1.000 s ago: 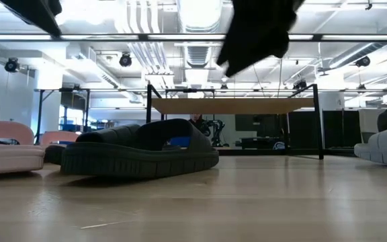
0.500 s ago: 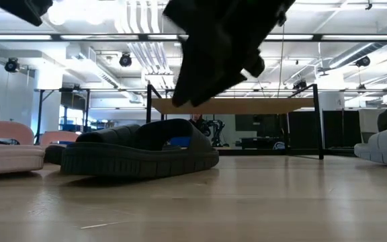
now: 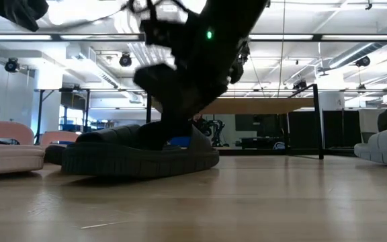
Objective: Pick and place slides into the shelf
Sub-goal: Put the right black slide on the shelf
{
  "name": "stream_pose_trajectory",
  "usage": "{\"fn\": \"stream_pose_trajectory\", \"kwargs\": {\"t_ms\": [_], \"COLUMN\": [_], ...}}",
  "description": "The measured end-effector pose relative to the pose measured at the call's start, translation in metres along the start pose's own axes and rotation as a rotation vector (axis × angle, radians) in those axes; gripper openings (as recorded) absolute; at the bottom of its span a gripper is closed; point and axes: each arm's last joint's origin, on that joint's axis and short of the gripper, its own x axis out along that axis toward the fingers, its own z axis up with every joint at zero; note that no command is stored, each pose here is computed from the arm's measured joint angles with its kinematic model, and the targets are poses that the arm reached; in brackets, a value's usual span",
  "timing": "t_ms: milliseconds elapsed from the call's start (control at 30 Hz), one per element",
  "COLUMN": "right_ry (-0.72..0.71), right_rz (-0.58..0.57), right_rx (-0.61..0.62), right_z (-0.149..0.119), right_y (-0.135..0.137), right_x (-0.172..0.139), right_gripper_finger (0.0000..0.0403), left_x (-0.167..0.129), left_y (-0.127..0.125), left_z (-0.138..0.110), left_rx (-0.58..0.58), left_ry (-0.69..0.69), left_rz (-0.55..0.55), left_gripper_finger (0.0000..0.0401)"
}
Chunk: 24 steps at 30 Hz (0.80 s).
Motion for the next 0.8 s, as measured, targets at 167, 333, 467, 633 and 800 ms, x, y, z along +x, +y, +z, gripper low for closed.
{"fn": "stream_pose_trajectory", "kwargs": {"t_ms": [167, 333, 467, 633, 800], "right_ry": [0.063, 0.078, 0.087, 0.127, 0.107], "right_rz": [-0.009, -0.006, -0.027, -0.044, -0.017], "right_rx": [-0.033, -0.021, -0.015, -0.014, 0.028], "right_z": [-0.003, -0.001, 0.004, 0.008, 0.021], "right_y": [0.002, -0.002, -0.012, -0.022, -0.033], "right_x": [0.016, 0.022, 0.023, 0.027, 0.012], "right_gripper_finger": [0.0177, 0.0126, 0.0063, 0.0015, 0.0013], "left_x": [0.000, 0.003, 0.006, 0.010, 0.009], "left_y": [0.001, 0.001, 0.000, -0.002, -0.002], "left_z": [-0.002, -0.005, -0.007, -0.009, -0.008], "left_rx": [0.000, 0.005, 0.004, 0.013, 0.012], "left_ry": [-0.001, 0.009, 0.015, 0.027, 0.026], "left_rz": [0.002, 0.008, 0.012, 0.019, 0.018], "left_gripper_finger": [0.0000, 0.0000, 0.0000, 0.0000, 0.0000]}}
